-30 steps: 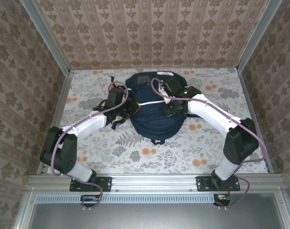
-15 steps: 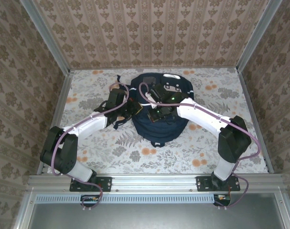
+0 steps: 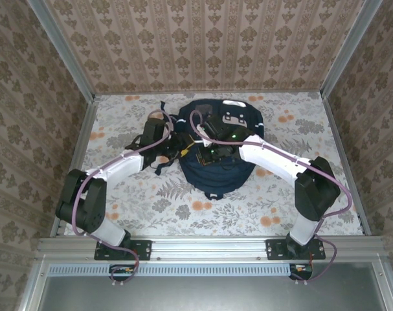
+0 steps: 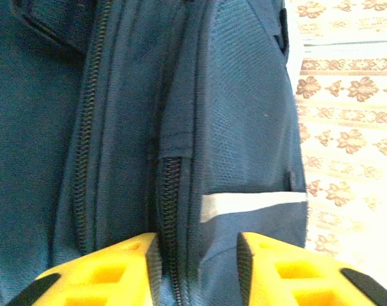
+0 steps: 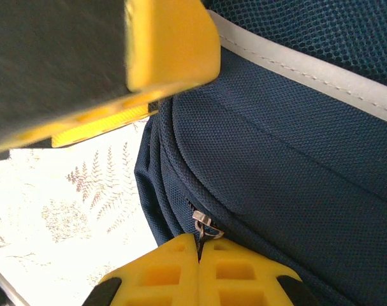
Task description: Pack books, pencil case, and school supplies into a backpack
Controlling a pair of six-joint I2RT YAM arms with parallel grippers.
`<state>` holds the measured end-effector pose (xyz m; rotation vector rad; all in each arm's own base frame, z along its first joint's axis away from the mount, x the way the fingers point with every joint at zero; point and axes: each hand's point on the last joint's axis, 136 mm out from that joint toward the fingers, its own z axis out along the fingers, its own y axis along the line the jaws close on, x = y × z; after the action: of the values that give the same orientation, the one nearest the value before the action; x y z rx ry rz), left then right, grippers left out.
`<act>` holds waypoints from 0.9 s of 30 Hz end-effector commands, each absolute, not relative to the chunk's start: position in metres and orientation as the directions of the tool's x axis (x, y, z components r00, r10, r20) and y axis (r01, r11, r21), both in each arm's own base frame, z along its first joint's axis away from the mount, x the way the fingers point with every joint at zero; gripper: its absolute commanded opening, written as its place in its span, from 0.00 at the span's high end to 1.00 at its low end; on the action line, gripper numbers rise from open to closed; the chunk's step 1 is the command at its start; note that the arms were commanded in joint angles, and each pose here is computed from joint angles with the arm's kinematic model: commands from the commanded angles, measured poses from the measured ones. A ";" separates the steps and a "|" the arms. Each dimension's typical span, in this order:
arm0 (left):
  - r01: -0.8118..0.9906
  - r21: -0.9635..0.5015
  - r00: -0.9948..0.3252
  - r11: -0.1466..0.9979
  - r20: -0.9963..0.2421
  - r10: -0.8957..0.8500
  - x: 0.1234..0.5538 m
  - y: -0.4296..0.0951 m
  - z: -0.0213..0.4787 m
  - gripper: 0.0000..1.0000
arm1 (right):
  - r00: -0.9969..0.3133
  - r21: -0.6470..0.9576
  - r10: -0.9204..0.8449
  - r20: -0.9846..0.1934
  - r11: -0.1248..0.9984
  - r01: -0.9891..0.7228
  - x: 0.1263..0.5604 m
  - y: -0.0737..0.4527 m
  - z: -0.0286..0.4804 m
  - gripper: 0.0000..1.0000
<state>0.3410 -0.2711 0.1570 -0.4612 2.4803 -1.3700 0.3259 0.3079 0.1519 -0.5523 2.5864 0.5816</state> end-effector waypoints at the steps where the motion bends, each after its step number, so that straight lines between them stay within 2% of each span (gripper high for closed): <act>1: -0.054 -0.844 -0.947 0.533 -0.126 -0.296 0.346 -0.267 0.168 0.59 | -0.788 0.355 -0.291 -0.543 0.771 -0.529 0.318 0.317 0.177 1.00; 3: -0.043 -0.823 -0.952 0.567 -0.139 -0.273 0.353 -0.263 0.162 0.58 | -0.784 0.346 -0.291 -0.548 0.775 -0.529 0.319 0.313 0.177 1.00; 10: -0.013 -0.830 -0.975 0.557 -0.112 -0.190 0.375 -0.276 0.149 0.60 | -0.796 0.319 -0.301 -0.525 0.797 -0.512 0.317 0.299 0.172 1.00; 13: -0.009 -0.844 -0.979 0.536 -0.102 -0.175 0.379 -0.283 0.149 0.73 | -0.798 0.318 -0.309 -0.518 0.797 -0.514 0.315 0.299 0.172 1.00; 16: -0.005 -0.857 -0.980 0.515 -0.098 -0.173 0.376 -0.289 0.151 0.92 | -0.791 0.287 -0.349 -0.503 0.795 -0.534 0.310 0.306 0.168 1.00; 18: -0.022 -0.870 -0.975 0.493 -0.090 -0.202 0.374 -0.290 0.152 1.00 | -0.800 0.288 -0.357 -0.482 0.798 -0.529 0.308 0.316 0.164 1.00; 21: -0.066 -0.894 -0.963 0.444 -0.060 -0.264 0.371 -0.289 0.152 1.00 | -0.808 0.292 -0.357 -0.470 0.800 -0.523 0.307 0.338 0.160 1.00; 27: -0.111 -0.886 -0.934 0.450 -0.062 -0.351 0.362 -0.279 0.149 1.00 | -0.835 0.291 -0.265 -0.482 0.851 -0.437 0.326 0.377 0.160 1.00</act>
<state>0.3742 -0.2645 0.1246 -0.4174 2.5222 -1.3880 0.3203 0.3311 0.1405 -0.5659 2.6706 0.4158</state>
